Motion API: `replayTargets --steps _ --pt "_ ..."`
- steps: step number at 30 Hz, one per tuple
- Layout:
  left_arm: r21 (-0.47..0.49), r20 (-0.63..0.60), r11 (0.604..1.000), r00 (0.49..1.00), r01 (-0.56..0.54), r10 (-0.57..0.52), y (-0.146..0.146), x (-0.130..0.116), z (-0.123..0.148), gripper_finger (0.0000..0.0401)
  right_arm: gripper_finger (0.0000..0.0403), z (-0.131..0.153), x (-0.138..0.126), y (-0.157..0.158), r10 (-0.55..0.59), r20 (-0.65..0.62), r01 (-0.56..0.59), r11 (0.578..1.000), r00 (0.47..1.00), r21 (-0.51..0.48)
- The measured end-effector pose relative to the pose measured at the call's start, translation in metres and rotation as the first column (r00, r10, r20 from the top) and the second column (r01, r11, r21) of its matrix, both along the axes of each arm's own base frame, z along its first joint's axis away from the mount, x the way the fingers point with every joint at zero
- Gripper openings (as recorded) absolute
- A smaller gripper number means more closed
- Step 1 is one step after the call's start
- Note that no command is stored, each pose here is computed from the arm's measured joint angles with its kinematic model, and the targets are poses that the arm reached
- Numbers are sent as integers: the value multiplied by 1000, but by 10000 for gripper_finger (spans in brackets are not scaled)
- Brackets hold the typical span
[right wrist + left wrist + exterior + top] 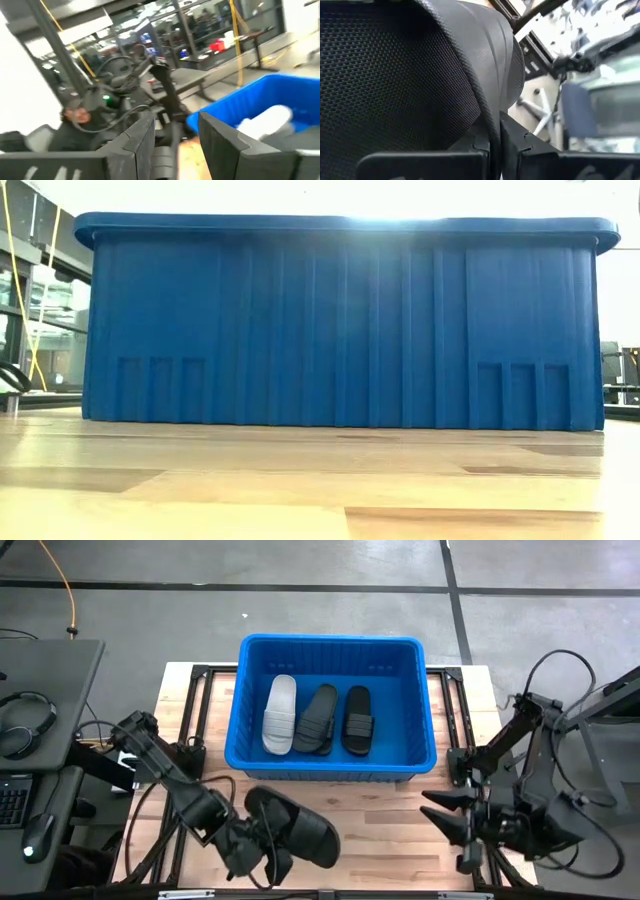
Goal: Pick and place slides into bin
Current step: Stack the black slide on top of the black slide in the blue bin
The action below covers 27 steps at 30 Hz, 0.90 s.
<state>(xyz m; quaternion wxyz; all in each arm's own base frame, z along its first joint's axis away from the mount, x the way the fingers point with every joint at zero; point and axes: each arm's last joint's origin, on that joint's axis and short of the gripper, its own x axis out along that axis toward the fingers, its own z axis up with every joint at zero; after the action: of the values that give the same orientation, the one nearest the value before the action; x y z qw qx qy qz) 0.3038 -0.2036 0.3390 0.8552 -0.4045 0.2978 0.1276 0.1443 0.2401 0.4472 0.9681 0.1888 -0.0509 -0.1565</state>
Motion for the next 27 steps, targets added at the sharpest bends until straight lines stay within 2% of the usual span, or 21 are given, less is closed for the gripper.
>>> replayTargets --steps 5,8,12,18,27 --pt "79 -15 994 997 72 -71 20 8 23 2 138 6 -6 -18 114 52 -119 986 992 114" --pt "119 12 986 992 119 -122 31 15 37 1 143 -3 -2 -37 163 23 -165 965 986 204" --pt "171 -5 971 986 167 -169 48 21 45 1 154 -16 6 -69 175 -69 -146 940 982 309" --pt "181 -90 947 963 265 -252 75 27 45 0 179 -16 22 -99 230 -126 -170 915 965 367" --pt "279 -132 871 915 404 -381 102 36 44 0 197 -25 69 -139 274 -179 -161 865 945 475"
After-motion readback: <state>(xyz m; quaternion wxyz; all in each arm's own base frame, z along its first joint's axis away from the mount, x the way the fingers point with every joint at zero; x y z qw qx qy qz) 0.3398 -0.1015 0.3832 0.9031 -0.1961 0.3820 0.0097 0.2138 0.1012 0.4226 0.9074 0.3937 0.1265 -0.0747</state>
